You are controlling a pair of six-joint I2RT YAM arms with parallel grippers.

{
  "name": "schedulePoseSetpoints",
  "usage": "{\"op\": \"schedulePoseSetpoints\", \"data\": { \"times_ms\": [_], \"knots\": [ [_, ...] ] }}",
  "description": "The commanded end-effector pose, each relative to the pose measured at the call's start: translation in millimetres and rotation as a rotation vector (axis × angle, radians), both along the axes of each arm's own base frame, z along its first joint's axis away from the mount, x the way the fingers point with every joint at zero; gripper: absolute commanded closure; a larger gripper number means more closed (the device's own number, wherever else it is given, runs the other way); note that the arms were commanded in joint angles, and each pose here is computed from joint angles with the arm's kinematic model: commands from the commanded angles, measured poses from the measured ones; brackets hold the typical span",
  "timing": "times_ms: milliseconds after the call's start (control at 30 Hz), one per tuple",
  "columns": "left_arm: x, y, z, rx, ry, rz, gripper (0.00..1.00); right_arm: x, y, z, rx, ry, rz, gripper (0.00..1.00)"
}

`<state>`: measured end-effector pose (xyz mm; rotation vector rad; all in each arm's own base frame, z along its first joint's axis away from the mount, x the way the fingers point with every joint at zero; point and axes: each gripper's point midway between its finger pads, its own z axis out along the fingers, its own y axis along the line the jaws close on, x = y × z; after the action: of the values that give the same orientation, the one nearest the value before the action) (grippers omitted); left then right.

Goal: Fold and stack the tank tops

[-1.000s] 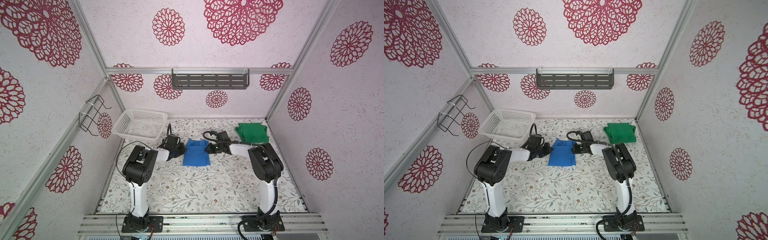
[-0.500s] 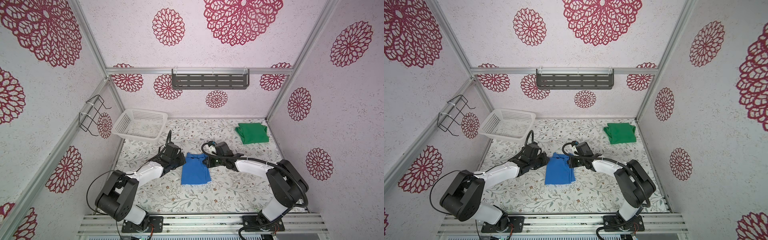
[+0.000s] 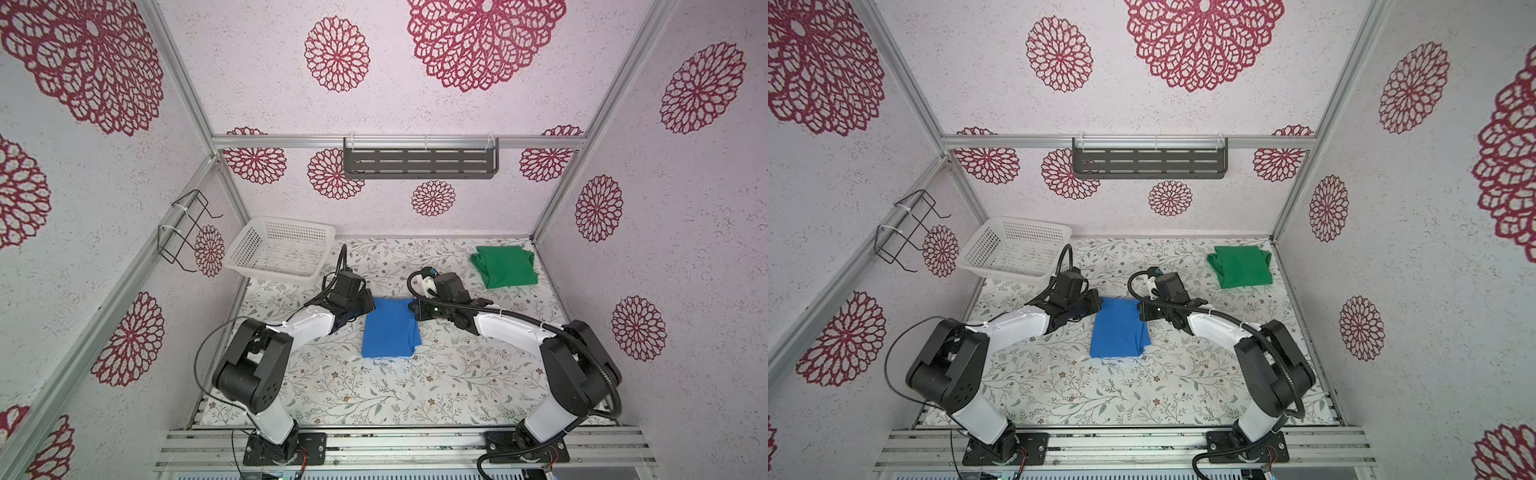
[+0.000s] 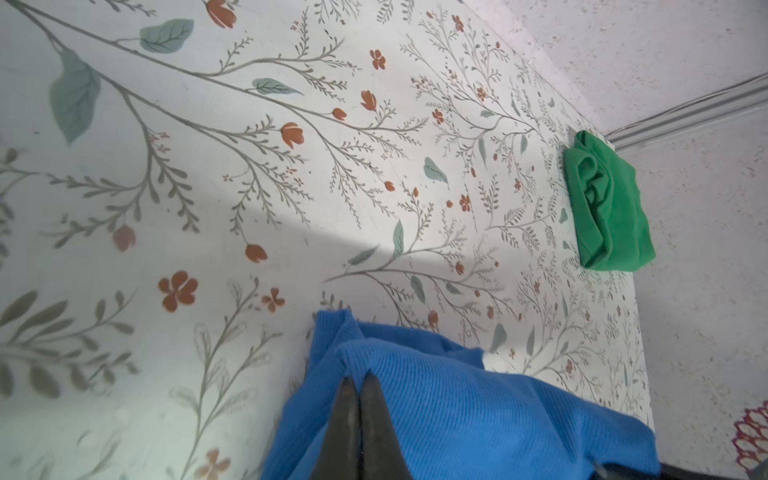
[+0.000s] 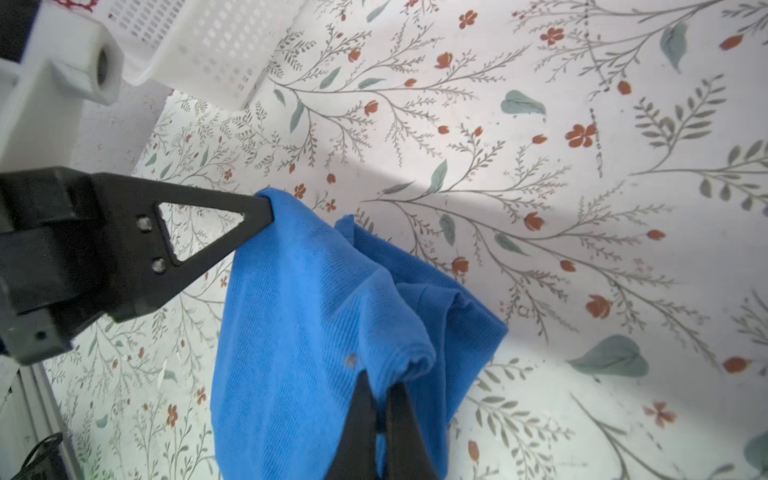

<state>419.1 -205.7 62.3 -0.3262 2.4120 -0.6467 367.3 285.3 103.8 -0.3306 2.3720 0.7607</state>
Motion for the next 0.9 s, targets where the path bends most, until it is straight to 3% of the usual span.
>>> {"op": "schedulePoseSetpoints", "data": {
  "times_ms": [0,167,233,300,433,500,633,867],
  "knots": [
    [10.7,6.3,-16.0,-0.001,0.008,0.037,0.95,9.2,0.7,-15.8,0.009,0.023,0.003,0.93],
    [16.1,33.0,-6.4,-0.016,-0.018,0.107,0.60,9.4,-10.8,-18.7,-0.004,0.050,-0.025,0.57],
    [12.4,38.3,11.2,0.004,-0.038,0.104,0.51,6.2,-21.4,-3.1,-0.040,0.026,-0.051,0.53],
    [4.9,39.3,28.3,0.020,-0.046,0.093,0.50,-0.2,-30.2,14.1,-0.059,0.002,-0.078,0.52],
    [-25.8,12.9,44.7,-0.017,-0.016,0.045,0.54,-31.4,-20.7,25.7,-0.020,0.034,-0.052,0.66],
    [-41.1,1.0,36.8,-0.028,0.019,0.024,0.57,-45.7,-20.3,16.4,-0.008,0.088,-0.056,0.80],
    [-62.4,-12.3,9.4,-0.093,0.083,0.026,0.60,-68.6,-16.2,-2.9,0.087,0.196,-0.062,0.98],
    [-82.0,-22.1,-34.6,-0.107,0.179,0.025,0.62,-87.6,-8.8,-24.3,0.145,0.273,-0.052,0.99]
  ]
}}
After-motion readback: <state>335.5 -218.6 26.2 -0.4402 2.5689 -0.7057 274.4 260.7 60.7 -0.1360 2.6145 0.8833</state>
